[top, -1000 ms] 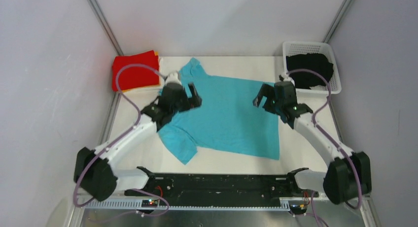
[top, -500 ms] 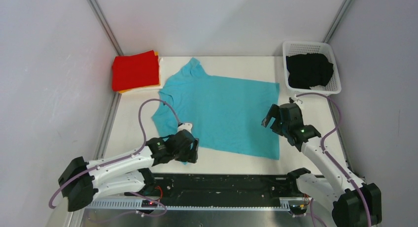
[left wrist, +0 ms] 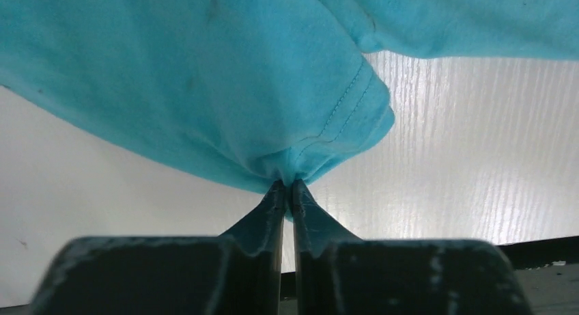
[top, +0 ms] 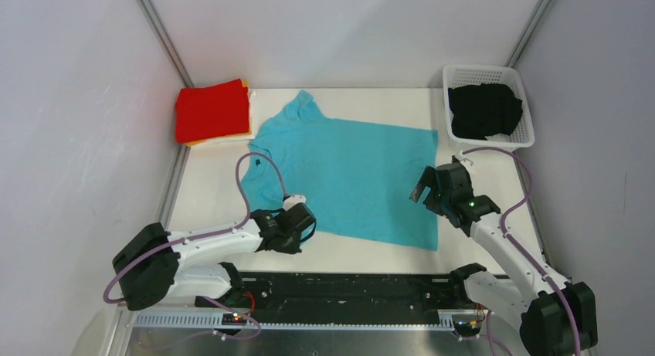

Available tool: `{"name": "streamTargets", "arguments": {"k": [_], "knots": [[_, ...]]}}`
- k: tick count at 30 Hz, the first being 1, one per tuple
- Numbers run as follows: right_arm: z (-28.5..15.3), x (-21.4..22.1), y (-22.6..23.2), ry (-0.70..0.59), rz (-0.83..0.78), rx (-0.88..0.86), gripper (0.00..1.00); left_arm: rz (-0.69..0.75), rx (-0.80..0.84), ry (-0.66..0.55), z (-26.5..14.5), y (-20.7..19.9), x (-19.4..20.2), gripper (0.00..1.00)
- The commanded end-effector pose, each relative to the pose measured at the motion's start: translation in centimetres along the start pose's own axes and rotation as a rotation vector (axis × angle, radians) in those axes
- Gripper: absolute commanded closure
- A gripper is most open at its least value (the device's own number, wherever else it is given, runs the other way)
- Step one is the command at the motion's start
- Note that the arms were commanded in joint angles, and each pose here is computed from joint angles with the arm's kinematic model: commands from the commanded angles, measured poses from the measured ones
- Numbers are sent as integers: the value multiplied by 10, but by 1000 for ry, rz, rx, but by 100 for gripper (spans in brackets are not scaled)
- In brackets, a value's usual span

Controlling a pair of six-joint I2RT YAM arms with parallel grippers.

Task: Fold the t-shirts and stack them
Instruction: Grab the side of the flattened tshirt closest away from the robot with both arms

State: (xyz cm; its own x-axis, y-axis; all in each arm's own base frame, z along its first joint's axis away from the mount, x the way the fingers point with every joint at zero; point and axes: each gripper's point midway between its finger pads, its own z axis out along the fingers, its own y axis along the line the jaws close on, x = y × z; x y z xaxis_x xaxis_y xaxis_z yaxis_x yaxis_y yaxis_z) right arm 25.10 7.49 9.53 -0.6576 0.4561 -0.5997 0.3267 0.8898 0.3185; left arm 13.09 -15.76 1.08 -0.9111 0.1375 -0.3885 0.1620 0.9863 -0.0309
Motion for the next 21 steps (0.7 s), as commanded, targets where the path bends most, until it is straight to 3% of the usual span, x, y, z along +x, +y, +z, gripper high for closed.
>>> {"name": "streamTargets", "arguments": {"k": [1,6,11,14,21], "knots": [[-4,6,-9,4,30,37,1,-10,-106,80,9,21,24,98],[-10,23,-29,31,45,93,1,-20,-178,166,-11,37,54,100],[-13,52,-58,87,74,176,1,-41,-120,220,-27,23,78,100],[-25,59,-73,82,139,236,1,-37,-97,223,-33,15,86,100],[-28,70,-72,37,293,187,4,-20,-95,200,-36,7,82,100]]}}
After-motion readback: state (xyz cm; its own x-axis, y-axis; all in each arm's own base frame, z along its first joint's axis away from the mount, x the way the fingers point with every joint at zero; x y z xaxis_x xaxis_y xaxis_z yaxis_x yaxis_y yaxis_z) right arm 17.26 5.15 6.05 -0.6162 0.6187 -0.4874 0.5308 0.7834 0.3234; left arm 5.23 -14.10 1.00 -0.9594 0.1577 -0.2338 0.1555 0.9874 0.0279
